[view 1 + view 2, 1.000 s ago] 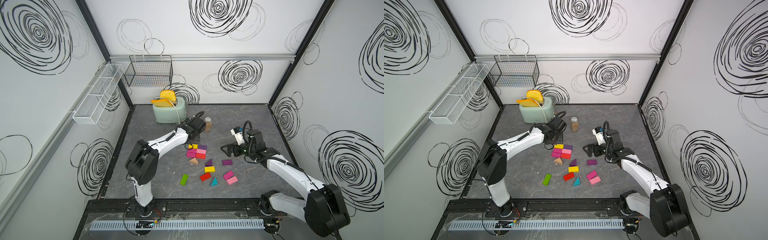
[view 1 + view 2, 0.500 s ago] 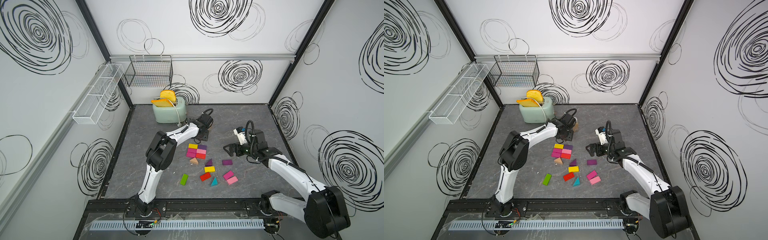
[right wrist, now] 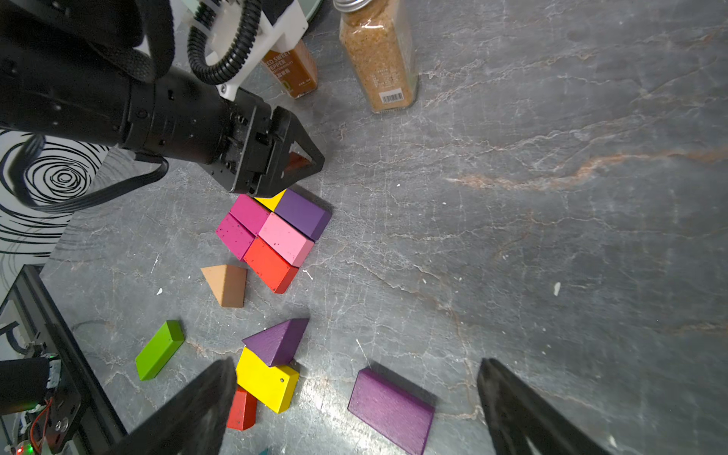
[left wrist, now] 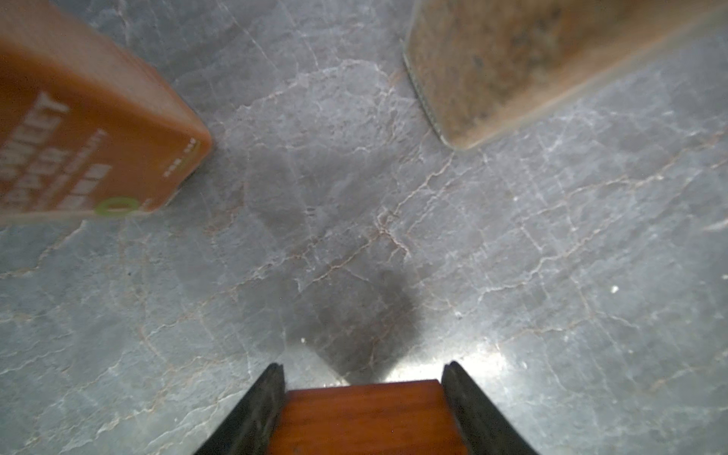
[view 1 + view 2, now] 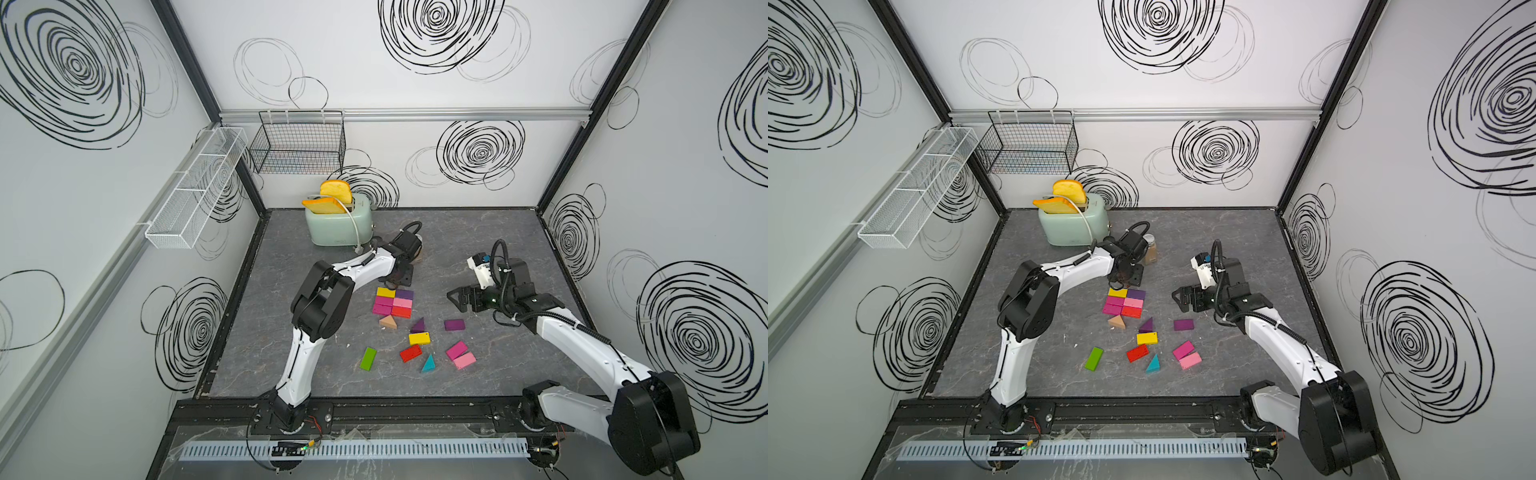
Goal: Assemble a piece of candy with building blocks
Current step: Assemble the building block at the center of the board.
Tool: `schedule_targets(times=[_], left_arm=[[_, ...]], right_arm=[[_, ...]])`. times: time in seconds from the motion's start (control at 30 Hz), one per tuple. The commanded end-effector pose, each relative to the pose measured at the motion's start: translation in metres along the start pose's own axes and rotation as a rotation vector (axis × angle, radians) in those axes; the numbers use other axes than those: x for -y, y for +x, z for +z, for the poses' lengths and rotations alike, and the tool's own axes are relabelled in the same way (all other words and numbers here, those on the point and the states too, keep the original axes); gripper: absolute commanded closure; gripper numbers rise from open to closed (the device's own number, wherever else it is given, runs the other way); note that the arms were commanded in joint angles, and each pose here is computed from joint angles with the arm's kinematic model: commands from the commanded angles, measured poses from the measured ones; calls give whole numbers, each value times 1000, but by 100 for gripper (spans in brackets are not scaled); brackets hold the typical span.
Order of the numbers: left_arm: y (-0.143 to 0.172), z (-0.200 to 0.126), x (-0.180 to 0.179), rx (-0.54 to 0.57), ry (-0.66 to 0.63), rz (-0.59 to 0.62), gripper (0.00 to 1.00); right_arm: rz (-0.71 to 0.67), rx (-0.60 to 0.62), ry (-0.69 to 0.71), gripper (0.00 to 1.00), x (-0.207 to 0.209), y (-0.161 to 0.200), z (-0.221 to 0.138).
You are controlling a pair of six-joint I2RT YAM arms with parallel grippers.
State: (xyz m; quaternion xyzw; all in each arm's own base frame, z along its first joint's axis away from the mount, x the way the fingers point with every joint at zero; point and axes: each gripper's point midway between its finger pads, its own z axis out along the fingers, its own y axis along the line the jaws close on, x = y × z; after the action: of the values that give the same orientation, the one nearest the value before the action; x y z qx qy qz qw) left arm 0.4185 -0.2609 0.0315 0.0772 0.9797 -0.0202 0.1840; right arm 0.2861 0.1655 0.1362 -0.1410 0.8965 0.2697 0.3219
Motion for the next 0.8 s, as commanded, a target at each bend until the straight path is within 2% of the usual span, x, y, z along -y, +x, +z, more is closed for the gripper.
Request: schedule_targets(times=[0.0,0.47,0.77], left_arm=[[-3,1,-3,16,5,-7,47],[1,12,-3,2,18,-9,46],[1,15,-6,2,21,-1,41]], right_arm=[[-23,5,5,1,0,-7,-1],[-27,5,10,1,3,-8,0],[-26,8,12,1,4,-8,0]])
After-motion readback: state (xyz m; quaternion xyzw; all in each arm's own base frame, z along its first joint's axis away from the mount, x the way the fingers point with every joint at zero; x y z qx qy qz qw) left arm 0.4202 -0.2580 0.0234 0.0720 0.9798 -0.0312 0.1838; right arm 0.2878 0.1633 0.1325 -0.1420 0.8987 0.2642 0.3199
